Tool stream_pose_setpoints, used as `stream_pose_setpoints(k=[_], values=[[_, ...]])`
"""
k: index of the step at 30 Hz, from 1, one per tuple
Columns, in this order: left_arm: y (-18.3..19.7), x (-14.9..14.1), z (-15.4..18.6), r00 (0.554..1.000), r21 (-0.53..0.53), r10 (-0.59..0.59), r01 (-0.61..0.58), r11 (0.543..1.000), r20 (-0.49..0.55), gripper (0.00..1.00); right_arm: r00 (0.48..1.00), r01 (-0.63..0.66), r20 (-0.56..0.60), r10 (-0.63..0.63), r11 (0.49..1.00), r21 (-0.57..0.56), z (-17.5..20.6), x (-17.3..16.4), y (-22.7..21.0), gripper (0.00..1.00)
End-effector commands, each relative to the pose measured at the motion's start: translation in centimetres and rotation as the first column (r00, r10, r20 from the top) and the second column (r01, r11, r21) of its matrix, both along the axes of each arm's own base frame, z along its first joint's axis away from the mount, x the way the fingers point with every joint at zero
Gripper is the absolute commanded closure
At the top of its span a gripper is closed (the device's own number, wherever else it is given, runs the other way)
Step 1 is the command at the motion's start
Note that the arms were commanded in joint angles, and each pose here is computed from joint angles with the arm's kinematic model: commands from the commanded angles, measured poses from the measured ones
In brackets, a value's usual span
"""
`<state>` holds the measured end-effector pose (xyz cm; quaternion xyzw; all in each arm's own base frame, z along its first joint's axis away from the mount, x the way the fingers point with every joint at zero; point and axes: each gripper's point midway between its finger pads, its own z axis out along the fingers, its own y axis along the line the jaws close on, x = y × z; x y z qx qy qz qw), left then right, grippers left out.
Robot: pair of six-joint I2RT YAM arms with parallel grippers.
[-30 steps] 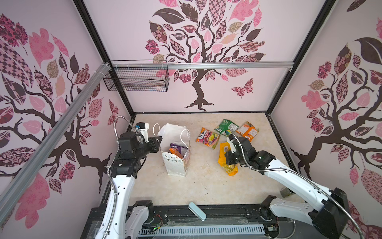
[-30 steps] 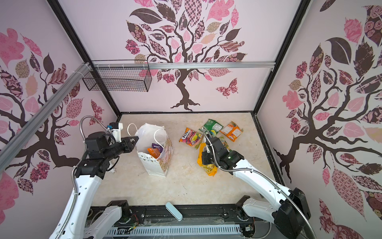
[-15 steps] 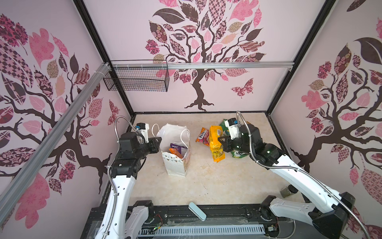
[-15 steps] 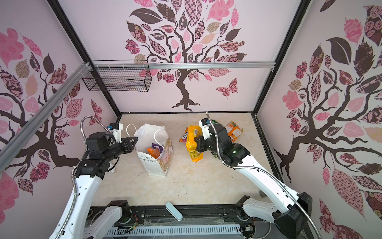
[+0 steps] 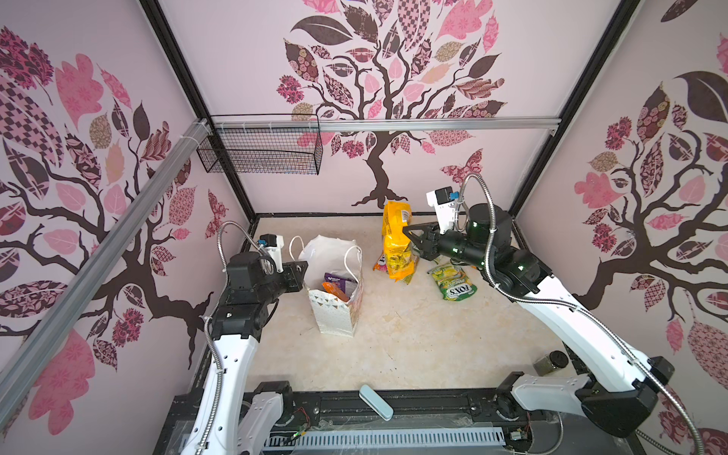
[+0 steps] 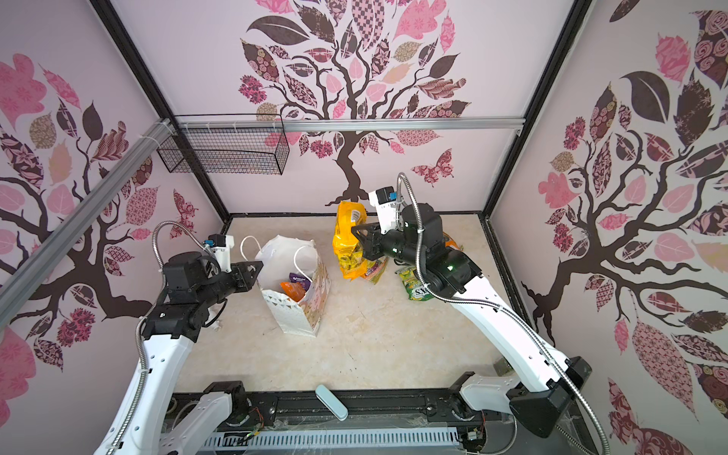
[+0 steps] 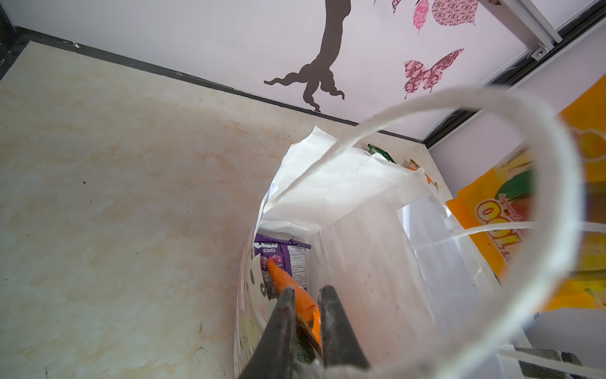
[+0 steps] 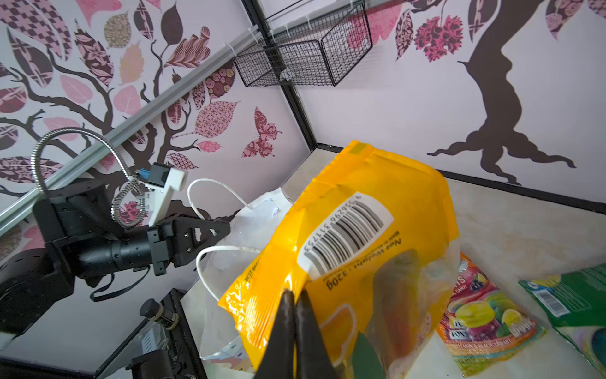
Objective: Place the snacks into the paper bag
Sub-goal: Pick up the snack from the middle-right of the table, then place the snack in the paper bag.
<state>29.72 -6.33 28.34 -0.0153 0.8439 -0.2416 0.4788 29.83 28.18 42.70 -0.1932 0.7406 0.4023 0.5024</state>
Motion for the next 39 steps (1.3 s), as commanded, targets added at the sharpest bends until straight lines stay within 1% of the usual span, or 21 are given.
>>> stream_pose_setpoints(k=[1,8,11,15,18,22,28,33,37,39], values=[[-0.1,0.0,-0.8,1.0,-0.008,0.0,0.0,1.0,-0.018,0.8,0.98,-0.079,0.193,0.051,0.987,0.14,7.6,-1.1,0.8,1.0],[-0.1,-0.1,-1.0,1.0,-0.005,0.001,-0.002,1.0,-0.024,0.81,0.955,-0.192,0.264,0.133,0.958,0.211,12.1,-1.8,2.8,1.0],[0.0,-0.2,-1.0,1.0,-0.002,0.006,-0.006,1.0,-0.02,0.81,0.945,-0.217,0.292,0.146,0.95,0.226,13.6,-1.7,3.6,1.0],[0.0,-0.3,-1.1,1.0,-0.001,0.007,-0.007,1.0,-0.02,0.81,0.93,-0.26,0.321,0.181,0.94,0.221,15.0,-1.9,5.2,1.0],[0.0,-0.3,-1.1,1.0,-0.001,0.006,-0.007,1.0,-0.022,0.81,0.914,-0.277,0.353,0.197,0.942,0.192,15.9,-2.6,6.8,1.0],[0.0,-0.3,-1.1,1.0,-0.004,0.003,-0.003,1.0,-0.024,0.81,0.899,-0.327,0.362,0.247,0.928,0.178,16.6,-3.4,8.8,1.0],[0.2,-0.4,-1.2,1.0,0.005,0.016,-0.016,1.0,-0.026,0.8,0.881,-0.4,0.335,0.335,0.905,0.148,15.9,-4.3,11.3,1.0],[0.3,-0.3,-1.3,0.999,0.008,0.023,-0.022,1.0,-0.03,0.81,0.874,-0.431,0.287,0.392,0.898,0.087,13.4,-4.8,13.1,1.0],[0.4,-0.3,-1.4,0.999,0.014,0.026,-0.025,1.0,-0.036,0.81,0.871,-0.451,0.245,0.425,0.89,0.062,11.7,-4.9,13.8,1.0],[0.5,-0.3,-1.3,0.999,0.016,0.029,-0.028,0.999,-0.03,0.81,0.865,-0.465,0.244,0.439,0.883,0.06,11.4,-5.1,14.0,1.0]])
